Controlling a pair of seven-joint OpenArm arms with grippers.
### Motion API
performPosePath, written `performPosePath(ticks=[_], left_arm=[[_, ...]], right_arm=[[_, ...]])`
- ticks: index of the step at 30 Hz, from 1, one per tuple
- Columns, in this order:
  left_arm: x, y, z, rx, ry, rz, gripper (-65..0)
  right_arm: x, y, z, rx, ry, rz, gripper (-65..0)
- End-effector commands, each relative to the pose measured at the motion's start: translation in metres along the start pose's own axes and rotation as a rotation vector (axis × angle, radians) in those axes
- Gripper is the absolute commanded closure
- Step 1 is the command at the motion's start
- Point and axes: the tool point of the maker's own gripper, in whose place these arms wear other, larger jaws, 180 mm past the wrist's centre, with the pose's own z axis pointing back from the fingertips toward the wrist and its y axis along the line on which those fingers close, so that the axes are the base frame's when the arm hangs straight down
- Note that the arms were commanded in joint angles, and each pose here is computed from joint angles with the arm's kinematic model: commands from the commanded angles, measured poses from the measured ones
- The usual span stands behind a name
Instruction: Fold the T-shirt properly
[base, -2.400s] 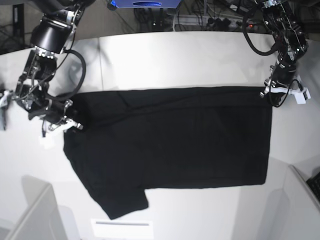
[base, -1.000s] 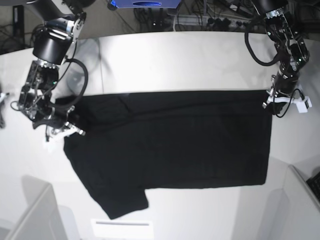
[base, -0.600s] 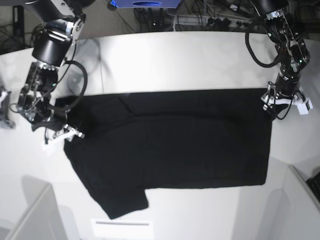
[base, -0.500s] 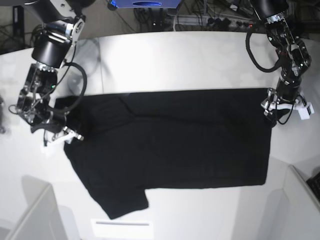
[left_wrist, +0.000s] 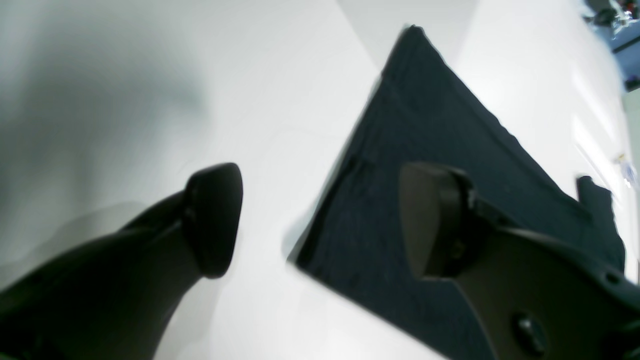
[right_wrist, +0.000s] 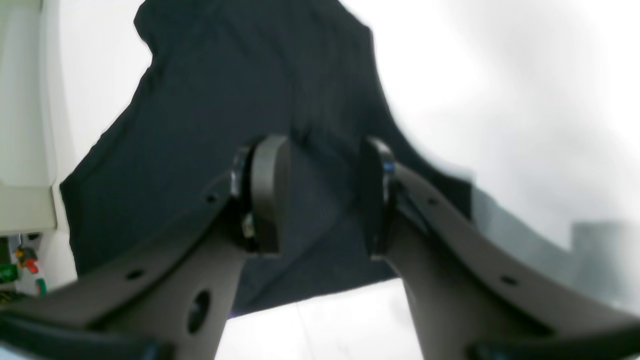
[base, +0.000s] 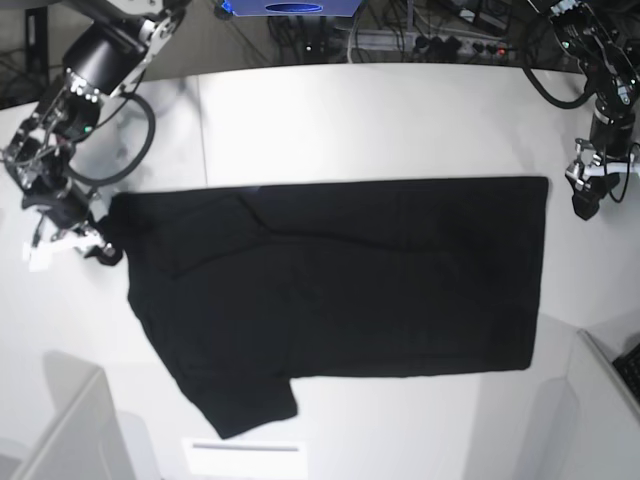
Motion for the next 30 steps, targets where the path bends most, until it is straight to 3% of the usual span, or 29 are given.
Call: performPosePath(ticks=[1,5,10,17,21,30], left_arm=[[0.009,-0.001,0.007,-0.016,-0.021,-0.025,-47.2],[-0.008,0.014,0.02,0.017,0.029,-0.039,-47.2],[-0.019,0.016,0.025,-0.009,0.062,-0.077,-47.2],[-0.047,-0.007,0.014,-0.072,0.139,-0.087,-47.2],[-0.064,-0.016,-0.001,-0.099,0.179,-0.056,-47.2],[-0.083,0.002,-0.029,-0.061,0.22,0.054,-47.1]], right_arm=[[0.009,0.004,0.01,0.007,-0.057,0.011,-22.7],[-0.03,-0.005,0.024,-0.034,-0.02,-0.044,-24.3],[-0.06,-0.018,0.03,-0.068,0.026,-0.079,-38.4],[-0.078,-0.055,0.025,-0.131,0.01,-0.217,-36.5],[-0.085,-0.059,0.023,-0.136,0.029,-0.231,-36.5],[-0.08,-0.063,0.025,-0.144,0.022,-0.22,-36.5]])
